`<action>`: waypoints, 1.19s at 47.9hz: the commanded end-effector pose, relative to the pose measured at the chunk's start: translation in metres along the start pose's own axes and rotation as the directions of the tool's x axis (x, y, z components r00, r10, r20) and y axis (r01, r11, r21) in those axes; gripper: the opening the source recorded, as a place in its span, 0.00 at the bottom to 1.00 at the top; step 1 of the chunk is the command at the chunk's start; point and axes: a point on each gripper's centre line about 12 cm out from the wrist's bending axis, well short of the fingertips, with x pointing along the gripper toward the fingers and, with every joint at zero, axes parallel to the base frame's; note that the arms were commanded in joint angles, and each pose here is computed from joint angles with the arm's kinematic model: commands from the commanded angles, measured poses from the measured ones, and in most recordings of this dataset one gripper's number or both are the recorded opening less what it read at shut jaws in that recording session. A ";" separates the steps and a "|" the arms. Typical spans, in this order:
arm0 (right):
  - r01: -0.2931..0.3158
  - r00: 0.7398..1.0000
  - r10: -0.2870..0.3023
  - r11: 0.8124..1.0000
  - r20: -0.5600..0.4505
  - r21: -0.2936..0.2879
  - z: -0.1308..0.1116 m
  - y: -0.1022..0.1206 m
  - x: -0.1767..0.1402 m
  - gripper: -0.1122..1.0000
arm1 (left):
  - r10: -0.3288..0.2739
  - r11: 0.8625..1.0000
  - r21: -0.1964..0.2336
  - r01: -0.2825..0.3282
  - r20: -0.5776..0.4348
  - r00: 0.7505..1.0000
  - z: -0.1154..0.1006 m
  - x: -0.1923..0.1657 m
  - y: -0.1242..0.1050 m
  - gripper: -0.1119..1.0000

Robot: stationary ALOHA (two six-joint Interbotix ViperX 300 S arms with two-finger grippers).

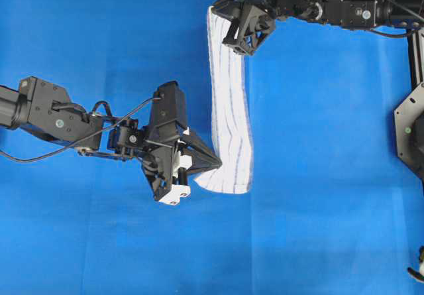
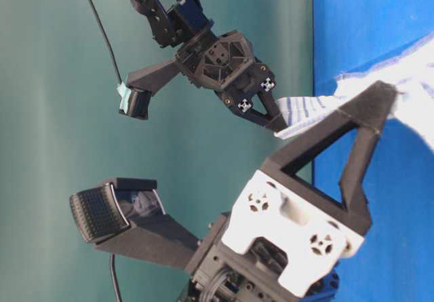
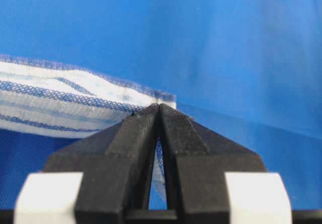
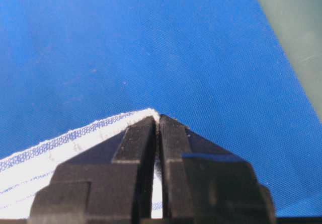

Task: Fold the blue towel.
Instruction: 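Lower the towel, open both grippers and move them to the top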

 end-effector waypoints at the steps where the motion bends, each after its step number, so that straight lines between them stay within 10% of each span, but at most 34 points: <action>1: 0.005 0.999 -0.005 1.000 0.040 0.002 0.016 -0.003 -0.003 0.16 | -0.019 1.000 -0.007 0.019 0.037 0.999 0.015 -0.008 -0.008 0.12; 18: 0.014 0.998 -0.012 0.999 0.054 -0.031 0.018 -0.003 -0.004 0.92 | 0.027 0.999 -0.029 -0.030 -0.083 0.996 0.012 -0.026 -0.007 0.82; 38: 0.023 0.994 -0.020 0.999 0.109 -0.027 0.022 -0.007 -0.043 0.89 | 0.066 0.998 -0.013 -0.068 -0.083 0.994 0.027 -0.074 0.007 0.77; 57: 0.016 0.990 -0.022 0.999 0.140 0.043 0.004 -0.010 -0.092 0.88 | 0.239 0.967 0.088 -0.239 0.006 0.971 0.062 -0.091 0.083 0.77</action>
